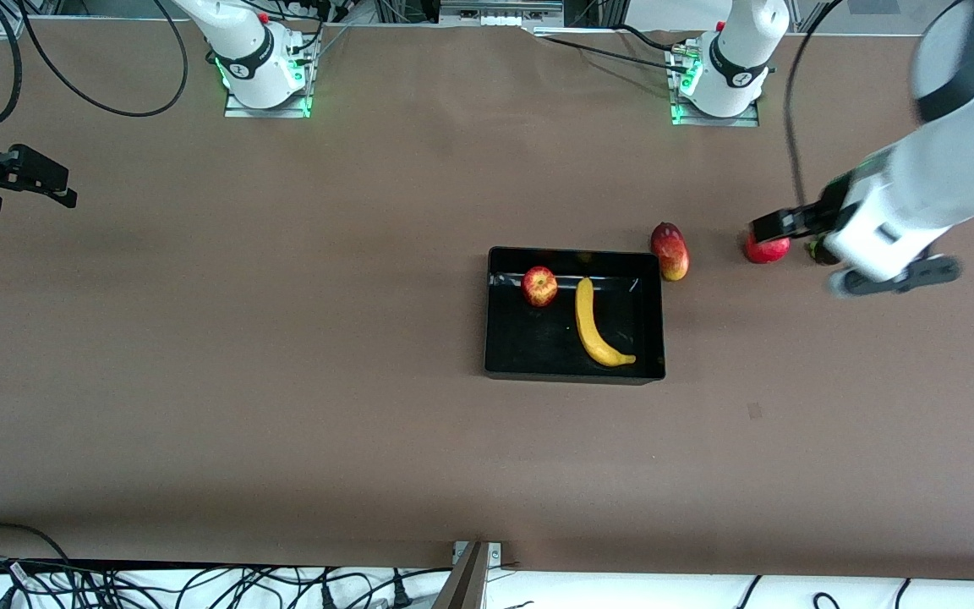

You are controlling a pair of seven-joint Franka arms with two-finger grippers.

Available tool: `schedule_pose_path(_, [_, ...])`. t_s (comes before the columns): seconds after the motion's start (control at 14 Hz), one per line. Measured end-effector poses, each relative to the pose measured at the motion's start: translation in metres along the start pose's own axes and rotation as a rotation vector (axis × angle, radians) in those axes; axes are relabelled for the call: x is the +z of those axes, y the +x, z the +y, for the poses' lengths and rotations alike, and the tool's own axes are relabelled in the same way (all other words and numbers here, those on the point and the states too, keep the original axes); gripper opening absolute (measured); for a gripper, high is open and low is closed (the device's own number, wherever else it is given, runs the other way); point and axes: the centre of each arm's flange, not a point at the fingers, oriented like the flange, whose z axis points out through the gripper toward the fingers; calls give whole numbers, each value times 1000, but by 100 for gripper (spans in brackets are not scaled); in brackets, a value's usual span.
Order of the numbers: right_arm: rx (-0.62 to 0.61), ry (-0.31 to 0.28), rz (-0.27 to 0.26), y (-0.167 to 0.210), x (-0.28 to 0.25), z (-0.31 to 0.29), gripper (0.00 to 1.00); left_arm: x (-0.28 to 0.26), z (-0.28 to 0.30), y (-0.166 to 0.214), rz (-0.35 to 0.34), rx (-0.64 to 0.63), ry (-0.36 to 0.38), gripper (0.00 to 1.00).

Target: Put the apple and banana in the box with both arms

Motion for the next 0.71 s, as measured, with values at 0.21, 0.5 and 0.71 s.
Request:
schedule_pose_path(0.21, [0, 0, 0, 0, 0, 0, 100, -44, -49, -28, 49, 22, -11, 100])
schedule_pose_path(0.5, [0, 0, 0, 0, 0, 0, 100, -57, -69, -41, 79, 14, 61, 100])
schedule_pose_path(0.71, [0, 0, 0, 0, 0, 0, 100, -57, -92, -37, 74, 59, 86, 100])
